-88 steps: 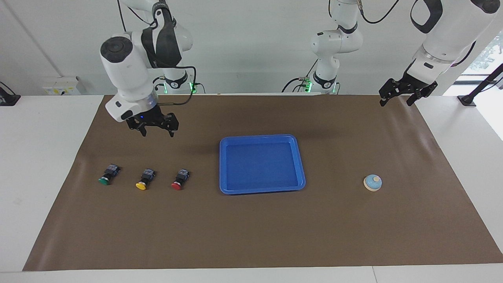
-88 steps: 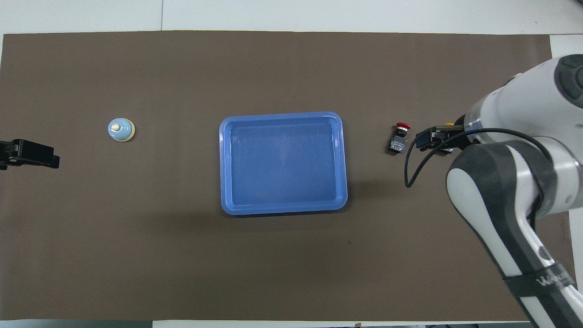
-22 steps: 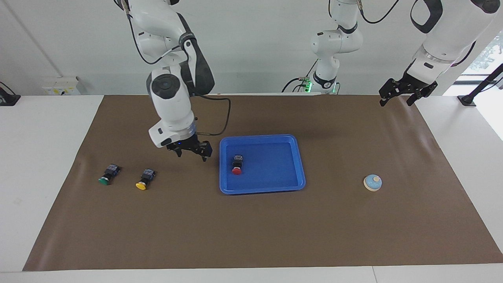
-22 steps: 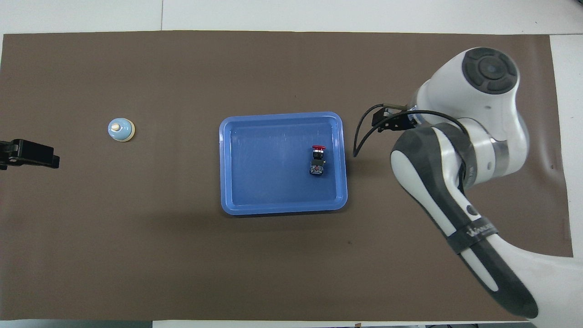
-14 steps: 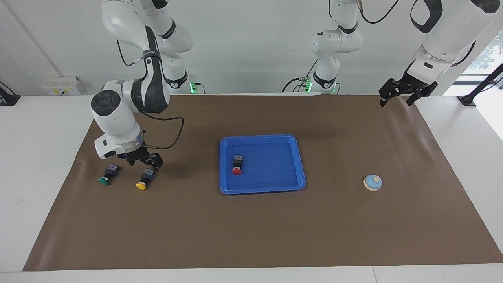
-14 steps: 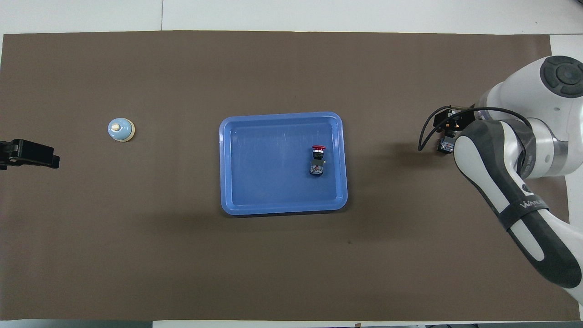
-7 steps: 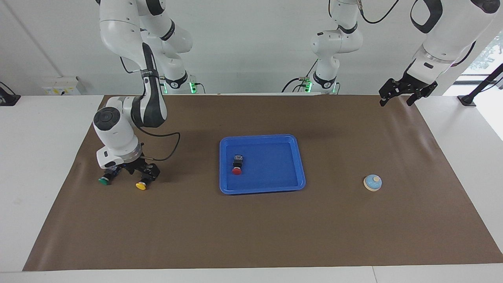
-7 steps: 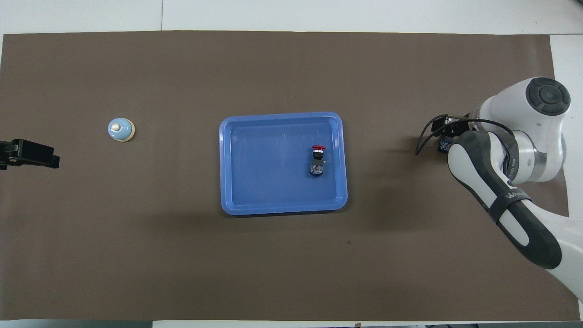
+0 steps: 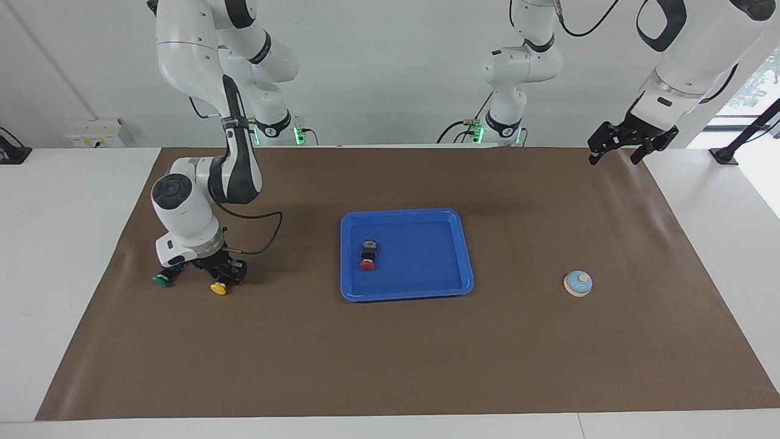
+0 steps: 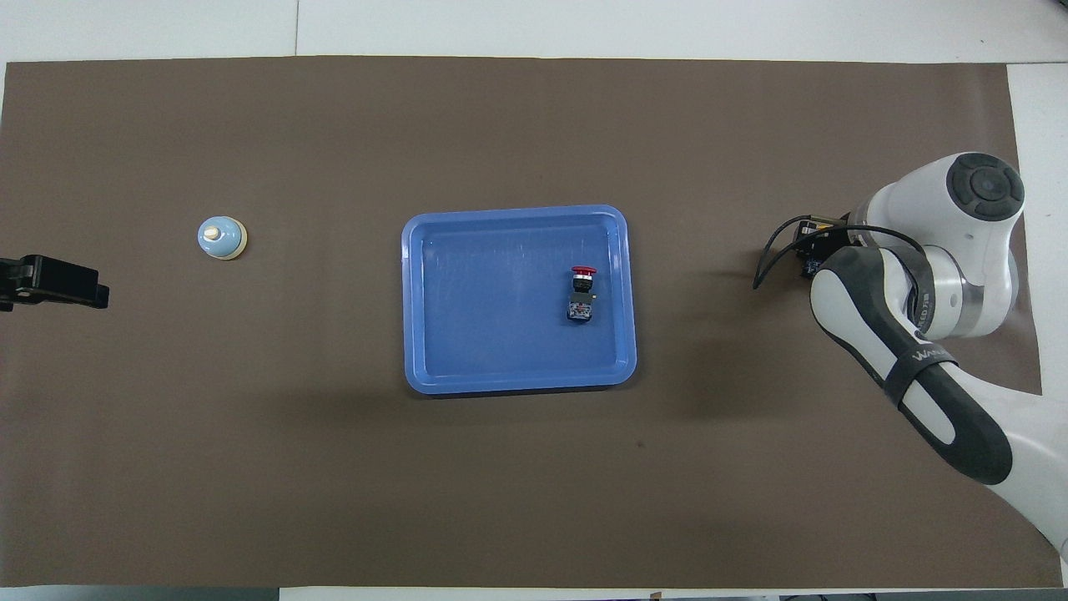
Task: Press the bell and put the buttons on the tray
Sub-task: 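Grasp the yellow button with the right gripper, then carry the yellow button with the right gripper into the tray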
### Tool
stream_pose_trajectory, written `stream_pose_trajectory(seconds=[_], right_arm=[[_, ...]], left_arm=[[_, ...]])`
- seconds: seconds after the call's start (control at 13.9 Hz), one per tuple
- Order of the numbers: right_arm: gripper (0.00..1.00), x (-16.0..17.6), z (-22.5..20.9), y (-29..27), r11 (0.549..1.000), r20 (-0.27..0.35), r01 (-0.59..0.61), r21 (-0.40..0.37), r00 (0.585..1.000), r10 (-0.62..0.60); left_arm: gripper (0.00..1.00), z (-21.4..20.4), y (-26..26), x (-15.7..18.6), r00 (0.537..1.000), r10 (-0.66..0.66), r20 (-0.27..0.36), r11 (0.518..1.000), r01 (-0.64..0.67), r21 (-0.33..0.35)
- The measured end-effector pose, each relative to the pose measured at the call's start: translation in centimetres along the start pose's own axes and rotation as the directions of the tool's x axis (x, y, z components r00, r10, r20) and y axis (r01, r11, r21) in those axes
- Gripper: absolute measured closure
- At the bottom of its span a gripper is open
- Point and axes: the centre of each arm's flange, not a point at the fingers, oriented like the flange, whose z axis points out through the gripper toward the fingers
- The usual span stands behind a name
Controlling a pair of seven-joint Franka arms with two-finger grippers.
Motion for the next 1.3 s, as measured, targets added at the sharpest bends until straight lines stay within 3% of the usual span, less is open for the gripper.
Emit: stream_pose_trajectory(seconds=[0.07, 0.72, 1.01, 1.3], right_arm=[[0.57, 0.0, 0.0, 0.0, 1.0, -0.001, 0.0, 0.0, 1.0, 0.0], [0.57, 0.1, -1.7, -2.0, 0.998, 0.022, 0.061, -0.004, 0.998, -0.061], [0.57, -0.1, -8.6, -9.0, 0.996, 0.054, 0.089, -0.023, 0.995, -0.087], [0.57, -4.5, -13.1, -19.5, 0.998, 0.06, 0.051, -0.033, 0.997, -0.049]], left_arm=[[0.0, 0.0, 0.0, 0.0, 1.0, 0.0, 0.0, 1.0, 0.0, 0.0], [0.0, 0.0, 0.0, 0.0, 1.0, 0.0, 0.0, 1.0, 0.0, 0.0], [0.0, 0.0, 0.0, 0.0, 1.0, 0.0, 0.0, 1.0, 0.0, 0.0], [0.0, 0.0, 0.0, 0.0, 1.0, 0.0, 0.0, 1.0, 0.0, 0.0]])
